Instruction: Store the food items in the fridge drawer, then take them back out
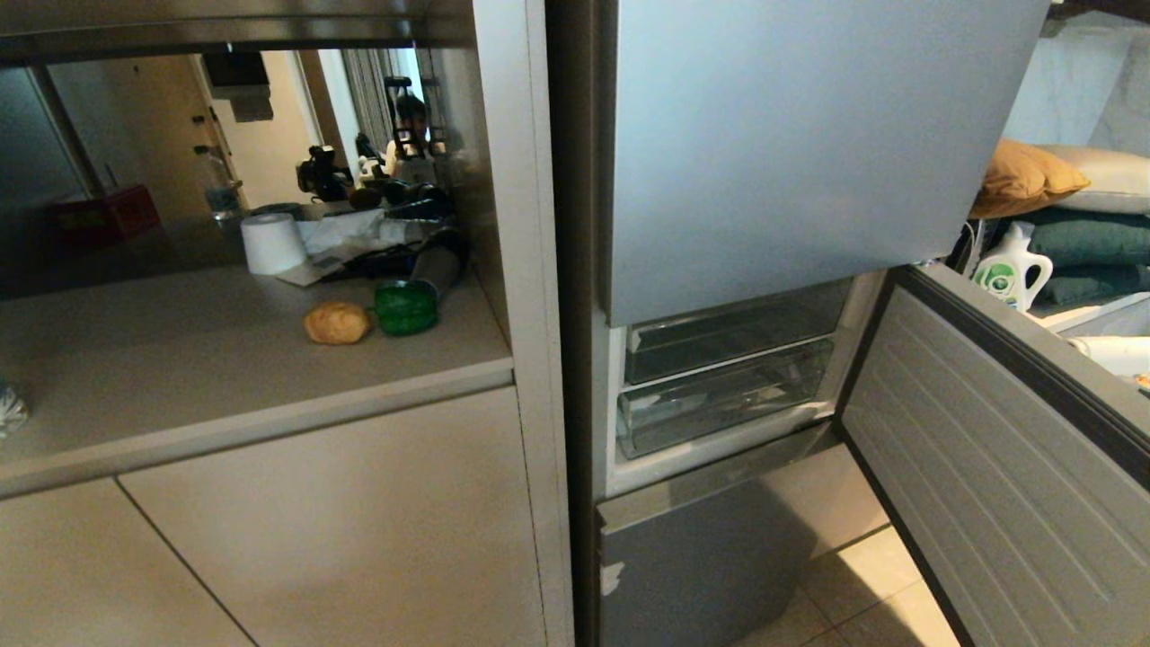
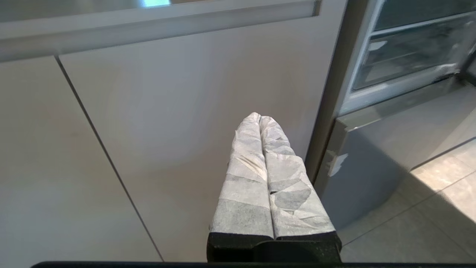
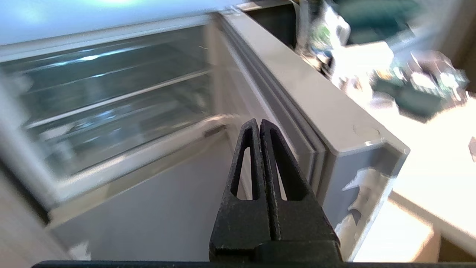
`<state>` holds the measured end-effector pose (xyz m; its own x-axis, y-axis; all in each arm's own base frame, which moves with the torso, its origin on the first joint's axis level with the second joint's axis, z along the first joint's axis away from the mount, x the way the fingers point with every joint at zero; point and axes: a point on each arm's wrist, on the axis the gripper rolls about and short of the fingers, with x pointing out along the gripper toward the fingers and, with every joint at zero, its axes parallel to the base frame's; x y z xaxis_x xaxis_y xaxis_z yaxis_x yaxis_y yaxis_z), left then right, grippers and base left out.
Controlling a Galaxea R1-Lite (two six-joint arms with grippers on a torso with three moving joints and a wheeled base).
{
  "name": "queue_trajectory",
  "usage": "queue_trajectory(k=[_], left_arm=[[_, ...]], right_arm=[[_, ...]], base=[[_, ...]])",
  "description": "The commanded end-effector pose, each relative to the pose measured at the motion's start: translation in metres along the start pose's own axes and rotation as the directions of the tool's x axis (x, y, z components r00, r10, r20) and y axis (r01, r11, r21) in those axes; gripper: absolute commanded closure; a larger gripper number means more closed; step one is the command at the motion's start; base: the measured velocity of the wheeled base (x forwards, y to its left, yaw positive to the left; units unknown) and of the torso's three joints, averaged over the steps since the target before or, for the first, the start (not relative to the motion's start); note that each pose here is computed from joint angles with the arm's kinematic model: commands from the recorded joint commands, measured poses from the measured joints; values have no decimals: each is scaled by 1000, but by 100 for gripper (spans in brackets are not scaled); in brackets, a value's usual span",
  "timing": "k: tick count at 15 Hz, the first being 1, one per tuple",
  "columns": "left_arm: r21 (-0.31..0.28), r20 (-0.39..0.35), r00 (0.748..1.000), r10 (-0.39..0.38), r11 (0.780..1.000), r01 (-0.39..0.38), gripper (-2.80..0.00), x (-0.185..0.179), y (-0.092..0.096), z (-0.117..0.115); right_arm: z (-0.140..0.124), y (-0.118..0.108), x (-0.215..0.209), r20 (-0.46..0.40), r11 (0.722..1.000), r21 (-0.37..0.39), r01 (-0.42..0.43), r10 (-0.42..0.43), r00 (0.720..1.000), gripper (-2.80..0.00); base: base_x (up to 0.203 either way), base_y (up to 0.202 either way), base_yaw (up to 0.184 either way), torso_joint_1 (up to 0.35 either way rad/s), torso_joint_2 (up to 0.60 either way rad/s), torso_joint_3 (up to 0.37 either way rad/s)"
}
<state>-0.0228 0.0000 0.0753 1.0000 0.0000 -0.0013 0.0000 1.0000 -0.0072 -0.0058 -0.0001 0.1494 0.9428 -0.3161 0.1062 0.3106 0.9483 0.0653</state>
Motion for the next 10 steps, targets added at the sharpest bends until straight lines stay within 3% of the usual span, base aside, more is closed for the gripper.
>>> queue_trajectory(k=[1, 4, 7, 9, 10], left_arm=[[0, 0, 1000, 0, 1000, 0, 0, 0, 0, 0], [0, 0, 1000, 0, 1000, 0, 0, 0, 0, 0], [0, 0, 1000, 0, 1000, 0, 0, 0, 0, 0], [0, 0, 1000, 0, 1000, 0, 0, 0, 0, 0], [0, 0, 1000, 0, 1000, 0, 0, 0, 0, 0]], right_arm=[[0, -1, 0, -2, 999, 29, 29, -29, 1000, 0], [-6, -4, 0, -43, 983, 85, 163, -160, 986, 0], [-3, -6, -1, -65, 937, 163, 310, -303, 951, 0], [11, -5, 11, -92, 862, 236, 448, -439, 894, 0], [17, -7, 19, -113, 799, 265, 539, -530, 841, 0]], base=[[0, 0, 0, 27, 7, 4], [0, 0, 0, 0, 0, 0], [0, 0, 0, 0, 0, 0], [0, 0, 0, 0, 0, 0], [0, 0, 0, 0, 0, 0]])
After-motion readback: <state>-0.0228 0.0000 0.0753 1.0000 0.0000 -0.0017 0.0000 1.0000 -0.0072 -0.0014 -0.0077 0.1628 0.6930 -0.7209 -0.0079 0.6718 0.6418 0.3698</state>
